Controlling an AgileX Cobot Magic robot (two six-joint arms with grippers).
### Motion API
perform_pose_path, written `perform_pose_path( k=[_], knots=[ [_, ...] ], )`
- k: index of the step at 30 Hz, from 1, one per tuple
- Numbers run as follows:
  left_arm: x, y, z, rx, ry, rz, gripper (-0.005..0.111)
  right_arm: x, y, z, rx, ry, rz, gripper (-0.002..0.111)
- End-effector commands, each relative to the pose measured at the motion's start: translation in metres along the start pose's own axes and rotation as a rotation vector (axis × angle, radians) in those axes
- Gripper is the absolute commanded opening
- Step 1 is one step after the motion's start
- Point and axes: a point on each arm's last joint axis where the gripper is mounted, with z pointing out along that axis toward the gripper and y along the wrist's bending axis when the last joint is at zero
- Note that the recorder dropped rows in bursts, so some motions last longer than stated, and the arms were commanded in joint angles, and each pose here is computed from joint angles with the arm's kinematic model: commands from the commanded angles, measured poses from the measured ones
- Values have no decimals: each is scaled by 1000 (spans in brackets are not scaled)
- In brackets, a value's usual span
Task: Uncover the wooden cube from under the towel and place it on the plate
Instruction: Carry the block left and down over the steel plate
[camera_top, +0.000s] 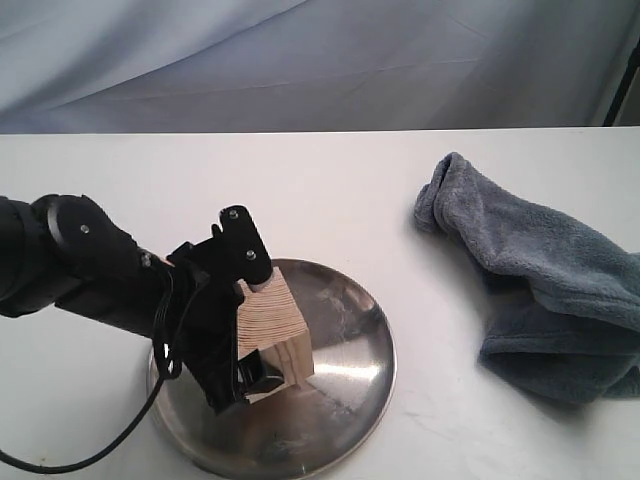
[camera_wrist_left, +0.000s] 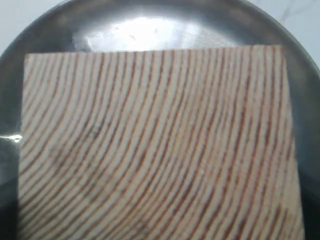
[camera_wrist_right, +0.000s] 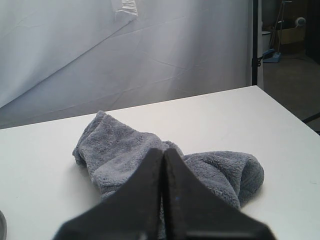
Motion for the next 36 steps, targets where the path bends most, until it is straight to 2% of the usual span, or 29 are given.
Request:
perform_pose_path(
  k=[1,5,11,24,26,27,28,29,30,31,33,36],
  knots=[
    [8,3,14,-8,27,-13,3,1,0,0,-2,0,-5,0],
    [16,3,29,17,66,-40,3,1,0,0,-2,0,-5,0],
    [15,3,31,13,54,-76,3,1,0,0,-2,0,-5,0],
    [15,9,31,-47,44,-87,5,1,0,0,-2,0,-5,0],
    [15,7,31,-29,45,-89,18,1,0,0,-2,0,-5,0],
    [15,7,31,-27,45,-90,34,1,0,0,-2,0,-5,0],
    [15,7,31,-27,45,-90,43,1,0,0,-2,0,-5,0],
    [15,7,31,-27,45,-90,65,1,0,0,-2,0,-5,0],
    [15,7,31,-27,45,-90,74,1,0,0,-2,0,-5,0],
    [15,7,31,-30,45,-89,93,1,0,0,-2,0,-5,0],
    [14,7,30,-31,44,-89,105,1,0,0,-2,0,-5,0],
    [9,8,22,-49,18,-81,105,1,0,0,-2,0,-5,0]
  ],
)
